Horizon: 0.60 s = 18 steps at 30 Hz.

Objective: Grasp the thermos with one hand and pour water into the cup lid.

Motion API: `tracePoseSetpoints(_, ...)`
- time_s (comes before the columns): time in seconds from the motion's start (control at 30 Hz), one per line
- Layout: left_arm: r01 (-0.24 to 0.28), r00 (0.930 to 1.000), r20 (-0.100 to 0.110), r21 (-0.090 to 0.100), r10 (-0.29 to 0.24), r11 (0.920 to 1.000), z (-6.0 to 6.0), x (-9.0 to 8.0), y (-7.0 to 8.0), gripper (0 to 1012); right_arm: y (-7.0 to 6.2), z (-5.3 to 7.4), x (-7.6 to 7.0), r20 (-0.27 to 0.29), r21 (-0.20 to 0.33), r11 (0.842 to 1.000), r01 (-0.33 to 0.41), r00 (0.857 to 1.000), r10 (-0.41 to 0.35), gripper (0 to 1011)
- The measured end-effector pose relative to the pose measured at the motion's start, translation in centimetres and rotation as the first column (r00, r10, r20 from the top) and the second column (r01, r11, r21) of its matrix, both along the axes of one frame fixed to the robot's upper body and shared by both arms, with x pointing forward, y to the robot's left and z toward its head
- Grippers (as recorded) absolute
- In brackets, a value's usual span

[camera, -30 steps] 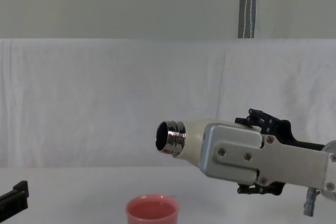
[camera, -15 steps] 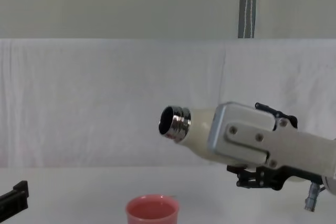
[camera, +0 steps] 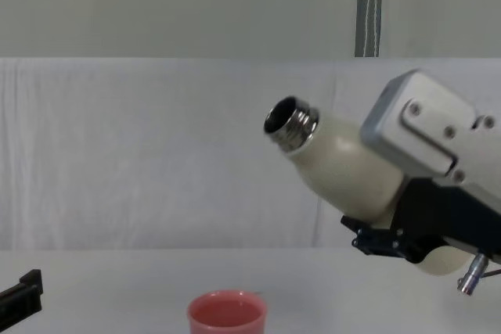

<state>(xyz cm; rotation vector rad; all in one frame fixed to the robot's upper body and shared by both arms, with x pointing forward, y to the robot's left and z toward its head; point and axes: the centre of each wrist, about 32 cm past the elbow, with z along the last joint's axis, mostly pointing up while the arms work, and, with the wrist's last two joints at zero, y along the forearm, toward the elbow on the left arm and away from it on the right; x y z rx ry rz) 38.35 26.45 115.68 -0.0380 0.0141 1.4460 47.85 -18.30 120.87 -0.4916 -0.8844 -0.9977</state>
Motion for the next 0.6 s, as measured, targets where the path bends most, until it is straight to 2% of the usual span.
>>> tracePoseSetpoints(0.2,0.0,1.0,0.0,0.0,0.0,1.0,0.0,0.0,0.0,1001,-0.6,-0.5,0.1,-0.028,0.137,0.99,0.008,1.0,-0.005,950)
tracePoseSetpoints(0.33,0.0,1.0,0.0,0.0,0.0,1.0,0.0,0.0,0.0,1001,-0.9,-0.8,0.1,-0.043,0.196,0.981,0.013,0.999,-0.005,950)
tracePoseSetpoints(0.5,0.0,1.0,0.0,0.0,0.0,1.0,0.0,0.0,0.0,1001,-1.4,-1.2,0.1,-0.069,0.305,0.952,0.029,0.998,-0.008,950)
tracePoseSetpoints(0.6,0.0,1.0,0.0,0.0,0.0,1.0,0.0,0.0,0.0,1001,-1.6,-1.5,0.1,-0.081,0.349,0.936,0.038,0.997,-0.01,950)
